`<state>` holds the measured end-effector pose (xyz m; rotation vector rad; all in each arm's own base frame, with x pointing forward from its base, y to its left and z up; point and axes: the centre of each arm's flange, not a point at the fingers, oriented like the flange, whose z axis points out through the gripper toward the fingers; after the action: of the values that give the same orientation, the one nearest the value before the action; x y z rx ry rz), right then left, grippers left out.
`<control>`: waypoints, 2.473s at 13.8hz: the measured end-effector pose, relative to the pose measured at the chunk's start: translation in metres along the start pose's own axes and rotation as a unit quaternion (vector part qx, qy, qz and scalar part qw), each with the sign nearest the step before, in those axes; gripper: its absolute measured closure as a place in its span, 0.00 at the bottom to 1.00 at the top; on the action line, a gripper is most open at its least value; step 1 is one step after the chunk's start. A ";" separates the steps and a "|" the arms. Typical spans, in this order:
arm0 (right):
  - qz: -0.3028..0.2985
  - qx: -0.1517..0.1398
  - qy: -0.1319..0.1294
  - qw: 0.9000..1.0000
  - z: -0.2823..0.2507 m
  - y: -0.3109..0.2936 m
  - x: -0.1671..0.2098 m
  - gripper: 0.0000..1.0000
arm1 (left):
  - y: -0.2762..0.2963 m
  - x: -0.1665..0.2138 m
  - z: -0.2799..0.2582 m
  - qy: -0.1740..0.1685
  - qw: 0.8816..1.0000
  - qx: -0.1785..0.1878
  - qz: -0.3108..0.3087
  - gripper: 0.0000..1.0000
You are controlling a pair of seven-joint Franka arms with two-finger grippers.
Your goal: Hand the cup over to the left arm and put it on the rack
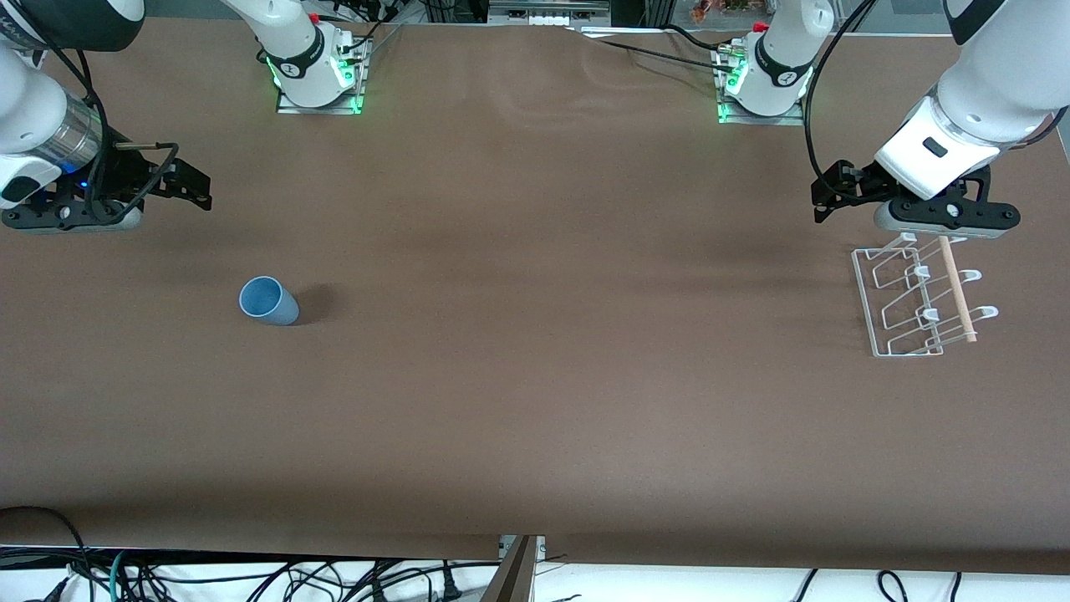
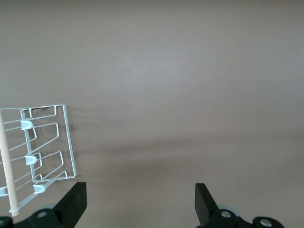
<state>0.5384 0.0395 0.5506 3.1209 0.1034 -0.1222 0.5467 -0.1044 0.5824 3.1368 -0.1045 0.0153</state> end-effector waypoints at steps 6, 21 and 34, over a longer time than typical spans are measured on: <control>0.000 0.000 -0.005 1.000 -0.003 0.000 -0.002 0.00 | 0.000 0.000 0.000 0.000 1.000 0.000 0.000 0.00; 0.000 0.000 -0.002 1.000 -0.008 0.000 -0.001 0.00 | 0.000 0.000 0.000 0.000 1.000 0.000 0.000 0.00; 0.000 0.000 -0.002 1.000 -0.008 0.000 -0.001 0.00 | 0.000 0.000 0.000 0.000 1.000 0.000 0.000 0.00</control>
<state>0.5377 0.0395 0.5582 3.1203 0.1031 -0.1286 0.5467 -0.1044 0.5824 3.1368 -0.1045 0.0153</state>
